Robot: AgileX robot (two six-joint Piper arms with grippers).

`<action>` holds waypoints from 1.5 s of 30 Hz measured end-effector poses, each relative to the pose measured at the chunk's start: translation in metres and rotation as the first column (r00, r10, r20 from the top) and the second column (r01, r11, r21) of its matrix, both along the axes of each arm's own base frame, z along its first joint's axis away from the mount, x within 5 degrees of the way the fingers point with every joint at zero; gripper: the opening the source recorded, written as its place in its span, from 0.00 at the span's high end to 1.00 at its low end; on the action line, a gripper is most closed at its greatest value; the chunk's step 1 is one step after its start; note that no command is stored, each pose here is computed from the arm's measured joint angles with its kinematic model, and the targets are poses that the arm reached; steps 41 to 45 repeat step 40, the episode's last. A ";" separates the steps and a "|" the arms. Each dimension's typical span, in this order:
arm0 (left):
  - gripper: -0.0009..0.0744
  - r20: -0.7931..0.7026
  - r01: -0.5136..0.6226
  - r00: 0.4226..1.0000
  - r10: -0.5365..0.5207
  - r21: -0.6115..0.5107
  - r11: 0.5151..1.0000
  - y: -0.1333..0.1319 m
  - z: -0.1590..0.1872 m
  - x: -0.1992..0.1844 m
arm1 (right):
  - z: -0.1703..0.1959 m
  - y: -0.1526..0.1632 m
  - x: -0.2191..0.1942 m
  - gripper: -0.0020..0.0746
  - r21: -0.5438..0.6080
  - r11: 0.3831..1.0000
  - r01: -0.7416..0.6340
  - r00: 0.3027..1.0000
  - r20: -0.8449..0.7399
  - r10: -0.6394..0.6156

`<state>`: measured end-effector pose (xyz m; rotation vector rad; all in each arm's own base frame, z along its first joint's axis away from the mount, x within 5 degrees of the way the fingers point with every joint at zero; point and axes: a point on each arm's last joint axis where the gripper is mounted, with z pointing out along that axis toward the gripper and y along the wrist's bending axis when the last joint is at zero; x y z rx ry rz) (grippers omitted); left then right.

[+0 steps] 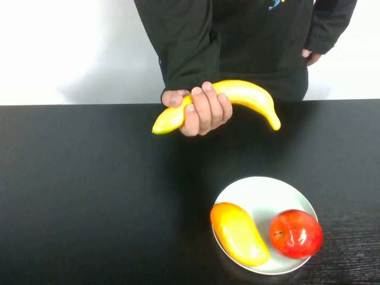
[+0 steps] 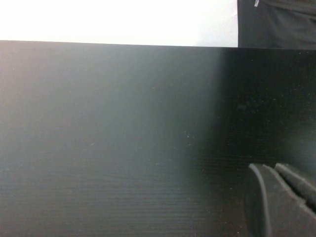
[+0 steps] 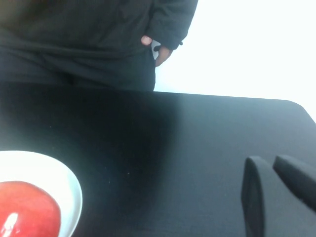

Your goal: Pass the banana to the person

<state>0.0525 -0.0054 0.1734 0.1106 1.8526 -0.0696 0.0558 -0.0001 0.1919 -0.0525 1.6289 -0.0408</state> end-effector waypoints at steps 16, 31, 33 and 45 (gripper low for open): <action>0.99 0.000 0.000 1.000 0.000 0.000 1.000 0.000 0.000 0.000 | -0.015 -0.001 -0.002 0.98 -0.019 1.000 0.024 0.987 -0.159 -0.027; 0.99 0.000 0.000 1.000 0.000 0.000 1.000 0.000 0.000 0.000 | -0.016 0.000 -0.003 0.98 0.000 1.000 0.023 0.984 -0.178 -0.022; 0.99 0.000 0.000 1.000 0.000 0.000 1.000 0.000 0.000 0.000 | -0.016 0.000 -0.003 0.98 0.000 1.000 0.023 0.984 -0.178 -0.022; 0.99 0.000 0.000 1.000 0.000 0.000 1.000 0.000 0.000 0.000 | -0.016 0.000 -0.003 0.98 0.000 1.000 0.023 0.984 -0.178 -0.022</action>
